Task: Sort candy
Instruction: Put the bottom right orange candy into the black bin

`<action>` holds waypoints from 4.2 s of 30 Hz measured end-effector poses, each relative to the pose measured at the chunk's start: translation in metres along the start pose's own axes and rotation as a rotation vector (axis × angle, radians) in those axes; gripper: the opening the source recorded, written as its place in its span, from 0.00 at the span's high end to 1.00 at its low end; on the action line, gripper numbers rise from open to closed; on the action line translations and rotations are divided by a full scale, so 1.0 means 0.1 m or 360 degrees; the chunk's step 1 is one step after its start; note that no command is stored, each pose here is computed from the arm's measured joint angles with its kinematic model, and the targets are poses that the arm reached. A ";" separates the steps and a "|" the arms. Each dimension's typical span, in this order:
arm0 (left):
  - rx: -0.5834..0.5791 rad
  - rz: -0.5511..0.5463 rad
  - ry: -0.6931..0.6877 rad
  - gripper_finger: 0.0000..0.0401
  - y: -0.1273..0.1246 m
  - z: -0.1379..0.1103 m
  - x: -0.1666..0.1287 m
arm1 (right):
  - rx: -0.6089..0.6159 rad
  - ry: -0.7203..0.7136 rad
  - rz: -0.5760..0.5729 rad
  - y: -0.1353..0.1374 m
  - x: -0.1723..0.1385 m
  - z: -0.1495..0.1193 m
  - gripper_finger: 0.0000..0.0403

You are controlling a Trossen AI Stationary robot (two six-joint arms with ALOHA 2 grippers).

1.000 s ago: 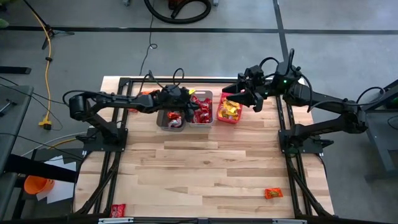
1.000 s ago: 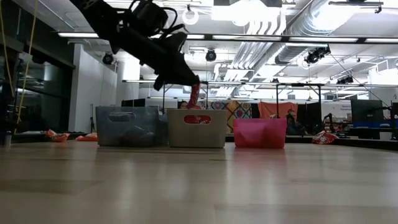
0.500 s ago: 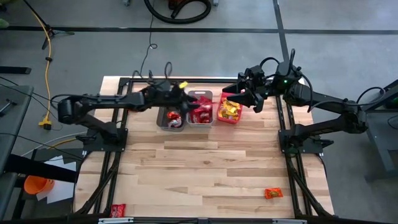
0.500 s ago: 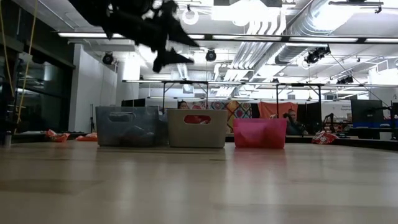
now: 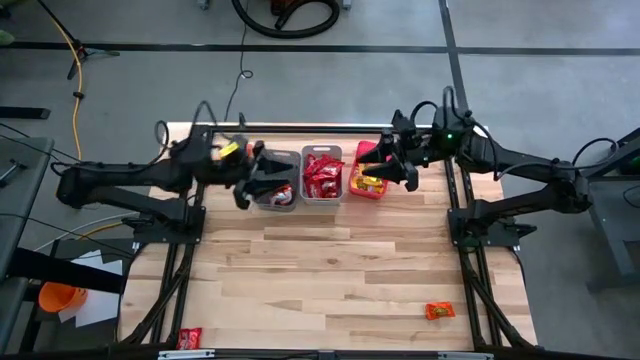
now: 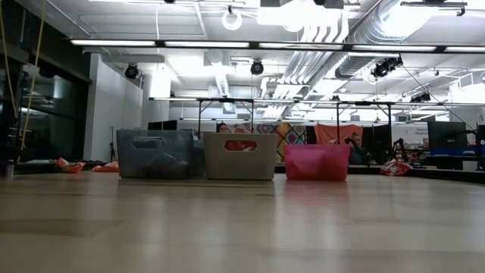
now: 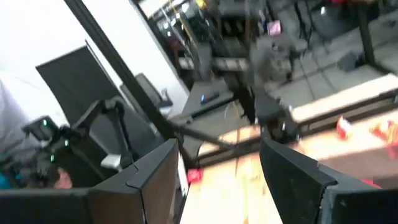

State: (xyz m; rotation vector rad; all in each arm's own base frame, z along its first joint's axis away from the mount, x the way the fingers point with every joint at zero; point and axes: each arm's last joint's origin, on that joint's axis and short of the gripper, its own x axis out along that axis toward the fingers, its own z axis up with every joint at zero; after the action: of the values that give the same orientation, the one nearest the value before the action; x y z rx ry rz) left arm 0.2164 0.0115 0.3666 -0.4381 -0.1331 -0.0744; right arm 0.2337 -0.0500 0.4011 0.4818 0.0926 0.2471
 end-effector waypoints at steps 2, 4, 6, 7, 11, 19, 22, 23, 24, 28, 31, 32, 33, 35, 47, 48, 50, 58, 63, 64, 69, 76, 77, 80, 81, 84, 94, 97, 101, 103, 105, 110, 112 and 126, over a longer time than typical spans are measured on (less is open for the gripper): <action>0.0052 0.0058 -0.0050 0.43 -0.08 0.00 -0.03 | 0.0020 0.0042 -0.0002 0.01 0.01 -0.03 0.45; 0.0103 0.0117 -0.0078 0.43 -0.14 -0.01 -0.05 | 0.0021 0.0061 0.0000 0.02 0.02 -0.05 0.45; 0.0150 0.0168 -0.0079 0.43 -0.16 -0.04 -0.04 | 0.0019 0.0062 0.0001 0.02 0.02 -0.05 0.45; 0.0170 0.0186 -0.0073 0.43 -0.16 -0.05 -0.04 | 0.0018 0.0062 0.0000 0.02 0.02 -0.05 0.45; 0.0201 0.0249 -0.0059 0.43 -0.15 -0.07 -0.03 | 0.0084 0.0045 -0.0083 0.01 0.03 -0.06 0.45; 0.0205 0.0295 -0.0077 0.43 -0.12 -0.06 -0.03 | 0.0576 0.0942 -0.0186 0.26 0.24 -0.81 0.45; 0.0209 0.0319 -0.0061 0.43 -0.09 -0.06 -0.03 | 0.0700 0.1331 -0.0242 0.45 0.27 -1.20 0.45; 0.0210 0.0328 -0.0052 0.43 -0.09 -0.06 -0.04 | 0.0735 0.1437 -0.0259 0.52 0.27 -1.32 0.45; 0.0211 0.0336 -0.0044 0.43 -0.08 -0.07 -0.04 | 0.0771 0.1523 -0.0274 0.58 0.27 -1.44 0.45; 0.0214 0.0356 -0.0036 0.43 -0.05 -0.07 -0.04 | 0.0922 0.1789 -0.0387 0.76 0.24 -1.90 0.45; 0.0215 0.0362 -0.0031 0.43 -0.05 -0.07 -0.04 | 0.1008 0.1927 -0.0476 0.86 0.20 -2.18 0.45; 0.0216 0.0362 -0.0030 0.43 -0.05 -0.07 -0.04 | 0.1037 0.1969 -0.0512 0.89 0.18 -2.27 0.45; 0.0215 0.0363 -0.0028 0.43 -0.05 -0.07 -0.04 | 0.1066 0.2011 -0.0558 0.91 0.16 -2.35 0.45; 0.0216 0.0363 -0.0024 0.43 -0.05 -0.07 -0.04 | 0.1103 0.2108 -0.0635 0.94 0.11 -2.53 0.45; 0.0215 0.0363 -0.0026 0.43 -0.05 -0.07 -0.04 | 0.0984 0.2306 -0.0727 0.92 0.09 -3.24 0.45; 0.0215 0.0363 -0.0026 0.43 -0.05 -0.07 -0.04 | 0.0960 0.2319 -0.0741 0.92 0.10 -3.27 0.45; 0.0213 0.0363 -0.0027 0.43 -0.05 -0.07 -0.04 | 0.0921 0.2352 -0.0767 0.90 0.10 -3.34 0.45; 0.0213 0.0363 -0.0027 0.43 -0.05 -0.07 -0.04 | 0.0847 0.2387 -0.0869 0.88 0.12 -3.54 0.48; 0.0214 0.0383 -0.0034 0.43 -0.04 -0.07 -0.04 | 0.0839 0.2363 -0.0901 0.89 0.10 -3.53 0.70; 0.0214 0.0386 -0.0036 0.43 -0.04 -0.07 -0.04 | 0.0839 0.2349 -0.0888 0.90 0.09 -3.51 0.78; 0.0214 0.0399 -0.0042 0.43 -0.03 -0.06 -0.04 | 0.0802 0.2188 -0.0807 0.97 0.13 -3.16 0.95; 0.0217 0.0443 -0.0060 0.43 -0.02 -0.06 -0.04 | 0.0651 0.1762 -0.0910 0.89 0.12 -2.46 0.99; 0.0217 0.0444 -0.0060 0.43 -0.02 -0.06 -0.04 | 0.0644 0.1717 -0.0915 0.87 0.12 -2.40 0.99; 0.0217 0.0444 -0.0060 0.43 -0.02 -0.06 -0.04 | 0.0654 0.1706 -0.0864 0.83 0.10 -2.32 0.99; 0.0216 0.0444 -0.0060 0.43 -0.02 -0.06 -0.04 | 0.0672 0.1735 -0.0852 0.83 0.10 -2.32 0.99; 0.0217 0.0444 -0.0059 0.43 -0.02 -0.06 -0.04 | 0.0722 0.1847 -0.0829 0.85 0.10 -2.38 0.93; 0.0216 0.0460 -0.0020 0.43 -0.01 -0.08 -0.04 | 0.0504 0.2262 -0.0696 1.09 0.17 -2.96 0.56; 0.0189 0.0460 -0.0024 0.43 -0.01 -0.08 -0.04 | 0.0433 0.2345 -0.0599 1.14 0.19 -3.11 0.50; 0.0178 0.0459 -0.0026 0.43 -0.01 -0.08 -0.04 | 0.0356 0.2423 -0.0612 1.11 0.22 -3.26 0.46; 0.0176 0.0459 -0.0025 0.43 -0.01 -0.08 -0.04 | 0.0312 0.2460 -0.0623 1.08 0.24 -3.33 0.45; 0.0157 0.0459 -0.0029 0.43 -0.01 -0.08 -0.04 | 0.0281 0.2493 -0.0638 1.05 0.26 -3.40 0.45; 0.0137 0.0460 -0.0028 0.43 -0.01 -0.09 -0.04 | 0.0228 0.2552 -0.0646 1.01 0.28 -3.50 0.45; 0.0136 0.0460 -0.0028 0.43 -0.01 -0.09 -0.04 | 0.0215 0.2563 -0.0628 1.01 0.28 -3.51 0.46; 0.0137 0.0460 -0.0029 0.43 -0.01 -0.08 -0.05 | 0.0307 0.2604 -0.0587 1.02 0.24 -3.37 0.99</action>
State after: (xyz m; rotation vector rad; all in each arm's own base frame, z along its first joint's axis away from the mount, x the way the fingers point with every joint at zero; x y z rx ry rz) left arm 0.2124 0.0070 0.3590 -0.3682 -0.0894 0.2183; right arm 0.1857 0.1938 0.1507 0.3342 1.7963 0.2133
